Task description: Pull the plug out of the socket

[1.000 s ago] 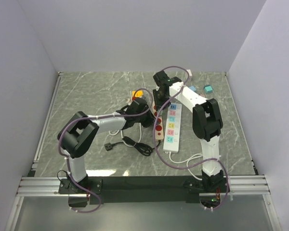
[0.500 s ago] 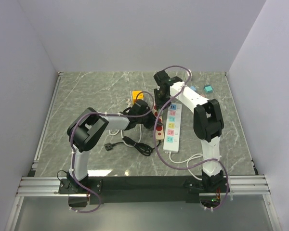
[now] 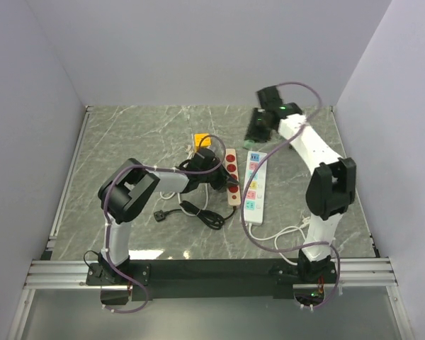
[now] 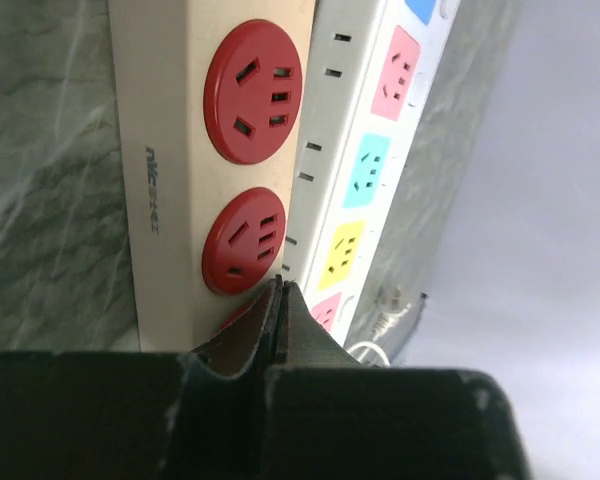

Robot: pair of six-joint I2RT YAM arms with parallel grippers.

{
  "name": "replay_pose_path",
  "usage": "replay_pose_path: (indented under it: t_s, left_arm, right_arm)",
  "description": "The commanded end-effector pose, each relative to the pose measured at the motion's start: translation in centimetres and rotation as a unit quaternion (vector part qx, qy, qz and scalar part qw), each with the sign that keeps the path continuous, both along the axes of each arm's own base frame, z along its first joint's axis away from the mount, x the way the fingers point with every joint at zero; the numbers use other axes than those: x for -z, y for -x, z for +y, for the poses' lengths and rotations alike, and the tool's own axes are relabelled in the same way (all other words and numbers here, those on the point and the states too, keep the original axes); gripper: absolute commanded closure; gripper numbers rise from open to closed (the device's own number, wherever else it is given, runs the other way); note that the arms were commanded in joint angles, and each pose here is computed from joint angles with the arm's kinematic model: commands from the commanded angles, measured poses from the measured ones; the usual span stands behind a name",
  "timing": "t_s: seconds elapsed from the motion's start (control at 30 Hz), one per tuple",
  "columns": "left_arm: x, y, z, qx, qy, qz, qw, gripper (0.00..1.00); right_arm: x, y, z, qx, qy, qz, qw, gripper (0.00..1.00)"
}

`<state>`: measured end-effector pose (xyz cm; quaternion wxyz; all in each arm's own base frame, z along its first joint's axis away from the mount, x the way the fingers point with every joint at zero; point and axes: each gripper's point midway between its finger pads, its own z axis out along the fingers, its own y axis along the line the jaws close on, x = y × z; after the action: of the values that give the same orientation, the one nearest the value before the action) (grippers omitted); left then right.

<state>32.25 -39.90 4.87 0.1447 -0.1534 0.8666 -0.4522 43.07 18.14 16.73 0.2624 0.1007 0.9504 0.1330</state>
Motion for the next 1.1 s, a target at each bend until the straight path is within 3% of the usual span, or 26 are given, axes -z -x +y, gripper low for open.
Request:
replay_pose_path:
  t_s: [0.0,0.13,0.3,0.5,0.53,0.63,0.67,0.93,1.07]
  left_arm:
    - [4.5,2.8,3.7,0.017,-0.141,0.031,0.989,1.00]
    - [-1.2,1.1,2.3,0.026,-0.128,-0.032,0.991,1.00]
    - [-6.9,-0.1,1.3,0.028,-0.105,-0.082,0.991,1.00]
    - [-7.5,-0.2,3.8,0.007,-0.129,-0.079,0.988,1.00]
    - [-7.2,-0.1,4.4,0.003,-0.132,-0.075,0.988,1.00]
    - [-6.8,-0.1,6.5,-0.021,-0.135,-0.066,0.988,1.00]
    - [-6.6,-0.3,7.3,-0.028,-0.136,-0.063,0.988,1.00]
    - [-6.0,-0.7,11.6,-0.070,-0.150,-0.055,0.985,1.00]
    - [-5.8,-0.6,13.2,-0.088,-0.150,-0.053,0.983,1.00]
  right_arm:
    - [-0.8,-3.1,-8.9,0.189,-0.089,-0.024,0.978,1.00]
    - [1.6,-4.7,-14.8,0.280,-0.136,-0.021,0.950,1.00]
    - [3.7,-8.0,-16.9,0.312,-0.160,-0.005,0.937,1.00]
    - [7.3,-11.2,-18.1,0.346,-0.202,0.035,0.916,0.98]
    - [7.8,-11.8,-18.3,0.348,-0.202,0.035,0.915,0.95]
    - [8.2,-12.8,-18.5,0.345,-0.207,0.032,0.915,0.72]
    - [8.3,-12.9,-18.6,0.347,-0.207,0.032,0.914,0.60]
    - [3.5,-13.0,-20.0,0.344,-0.174,-0.020,0.922,0.15]
    - [0.0,-11.8,-18.5,0.282,-0.146,-0.045,0.947,0.11]
